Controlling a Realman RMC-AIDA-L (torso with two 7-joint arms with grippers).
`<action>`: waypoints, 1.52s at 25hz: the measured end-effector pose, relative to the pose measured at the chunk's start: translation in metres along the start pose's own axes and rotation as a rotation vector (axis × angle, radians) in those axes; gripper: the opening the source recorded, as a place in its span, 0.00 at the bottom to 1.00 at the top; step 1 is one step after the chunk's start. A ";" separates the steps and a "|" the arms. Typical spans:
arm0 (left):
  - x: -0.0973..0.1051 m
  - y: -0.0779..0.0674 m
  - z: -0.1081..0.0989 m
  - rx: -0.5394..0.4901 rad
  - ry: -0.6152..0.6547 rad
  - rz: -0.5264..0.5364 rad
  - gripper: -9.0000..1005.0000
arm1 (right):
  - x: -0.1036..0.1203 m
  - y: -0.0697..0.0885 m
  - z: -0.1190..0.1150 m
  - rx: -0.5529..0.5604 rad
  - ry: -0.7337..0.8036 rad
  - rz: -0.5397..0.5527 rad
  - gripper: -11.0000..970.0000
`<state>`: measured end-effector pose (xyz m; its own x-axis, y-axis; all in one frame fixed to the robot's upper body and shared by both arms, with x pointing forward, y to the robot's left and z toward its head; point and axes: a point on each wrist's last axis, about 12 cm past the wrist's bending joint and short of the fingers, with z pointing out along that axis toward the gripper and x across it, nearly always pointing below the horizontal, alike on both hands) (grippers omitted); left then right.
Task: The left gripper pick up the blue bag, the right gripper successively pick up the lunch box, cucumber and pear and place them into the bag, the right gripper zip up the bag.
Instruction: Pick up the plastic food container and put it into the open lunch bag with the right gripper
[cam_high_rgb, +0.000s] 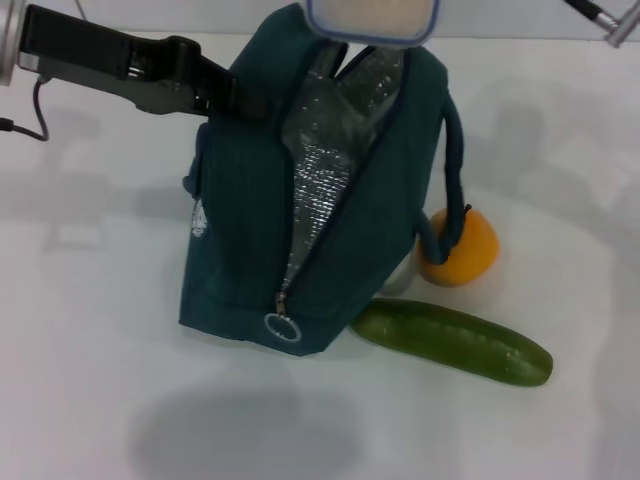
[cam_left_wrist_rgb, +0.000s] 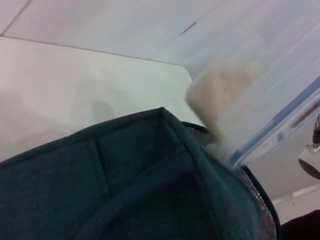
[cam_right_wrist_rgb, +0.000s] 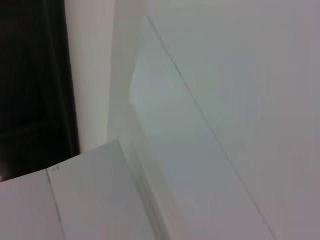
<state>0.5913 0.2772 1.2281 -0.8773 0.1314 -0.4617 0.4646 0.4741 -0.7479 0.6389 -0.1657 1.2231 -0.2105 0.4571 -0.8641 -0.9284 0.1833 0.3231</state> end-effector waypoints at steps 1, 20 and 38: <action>0.000 0.000 0.001 0.001 0.000 0.001 0.05 | 0.002 0.001 0.002 -0.004 0.007 0.004 0.10; 0.000 0.010 0.004 -0.010 -0.045 -0.018 0.05 | 0.043 0.004 -0.028 0.051 0.108 0.081 0.10; 0.002 0.013 0.009 0.023 -0.032 -0.043 0.05 | 0.054 0.004 -0.038 0.078 0.116 0.062 0.10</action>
<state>0.5966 0.2754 1.2132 -0.8922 0.0832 -0.4439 0.4298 0.4585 -0.7779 0.6121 -0.1731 1.1633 -0.3045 0.3668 -0.8790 -0.8870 0.2271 0.4020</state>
